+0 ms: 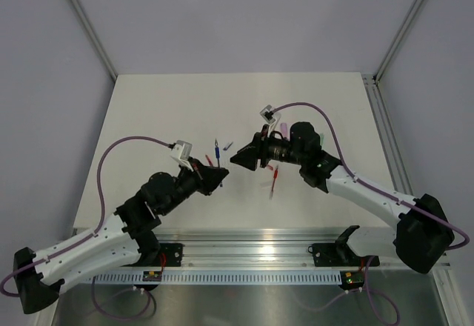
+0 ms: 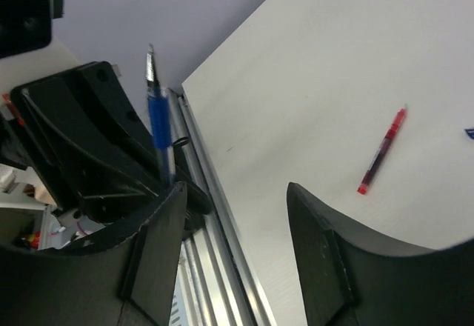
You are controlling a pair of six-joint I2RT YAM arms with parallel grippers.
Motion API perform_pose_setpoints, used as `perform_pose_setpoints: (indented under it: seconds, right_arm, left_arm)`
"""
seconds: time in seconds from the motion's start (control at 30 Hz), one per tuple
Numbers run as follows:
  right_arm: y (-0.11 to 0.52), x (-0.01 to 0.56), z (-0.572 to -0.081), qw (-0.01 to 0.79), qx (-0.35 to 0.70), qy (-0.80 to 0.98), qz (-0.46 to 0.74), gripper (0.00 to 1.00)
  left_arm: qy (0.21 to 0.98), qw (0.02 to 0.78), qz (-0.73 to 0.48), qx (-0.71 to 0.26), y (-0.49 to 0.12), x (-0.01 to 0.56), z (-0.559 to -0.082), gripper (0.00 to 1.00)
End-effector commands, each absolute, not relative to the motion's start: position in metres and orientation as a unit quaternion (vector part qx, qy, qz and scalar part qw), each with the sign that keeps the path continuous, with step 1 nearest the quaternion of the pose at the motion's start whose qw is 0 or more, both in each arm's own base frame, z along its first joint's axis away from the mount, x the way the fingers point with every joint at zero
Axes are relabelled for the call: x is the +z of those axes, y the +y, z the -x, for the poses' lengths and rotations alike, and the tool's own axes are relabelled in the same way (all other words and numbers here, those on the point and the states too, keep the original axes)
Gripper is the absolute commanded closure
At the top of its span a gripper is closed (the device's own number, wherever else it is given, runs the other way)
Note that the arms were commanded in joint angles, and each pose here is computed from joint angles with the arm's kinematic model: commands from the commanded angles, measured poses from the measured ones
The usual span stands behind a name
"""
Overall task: Insert the pens into the pen caps
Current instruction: Pick up the pen from the center of the board.
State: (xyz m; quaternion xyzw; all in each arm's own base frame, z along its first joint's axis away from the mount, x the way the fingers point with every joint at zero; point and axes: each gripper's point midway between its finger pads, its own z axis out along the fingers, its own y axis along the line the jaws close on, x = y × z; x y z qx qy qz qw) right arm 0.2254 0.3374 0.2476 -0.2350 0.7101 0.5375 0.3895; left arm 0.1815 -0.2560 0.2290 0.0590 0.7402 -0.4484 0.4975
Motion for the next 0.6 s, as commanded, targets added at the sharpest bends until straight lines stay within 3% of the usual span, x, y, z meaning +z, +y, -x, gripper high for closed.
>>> perform_pose_setpoints:
  seconds: [0.0,0.17,0.27,0.37,0.57]
  right_arm:
    - [0.335,0.256,-0.24,0.432,0.503,0.708,0.241,0.4]
    - [0.34,0.221,-0.275,0.411,0.451,0.769,0.188,0.61]
    - [0.342,0.171,-0.311,0.381,0.385,0.832,0.116,0.67]
    - [0.342,0.153,-0.338,0.372,0.337,0.863,0.062,0.66]
    - [0.343,0.089,-0.375,0.337,0.233,0.912,-0.002,0.46]
  left_arm:
    - [0.748,0.535,-0.044,-0.39,-0.222,0.224,-0.188,1.0]
    - [0.745,0.556,-0.04,-0.366,-0.199,0.224,-0.184,1.0]
    - [0.741,0.566,-0.038,-0.358,-0.19,0.222,-0.183,1.0]
    - [0.73,0.574,-0.037,-0.368,-0.191,0.223,-0.182,1.0]
    - [0.705,0.607,-0.025,-0.365,-0.182,0.23,-0.187,1.0]
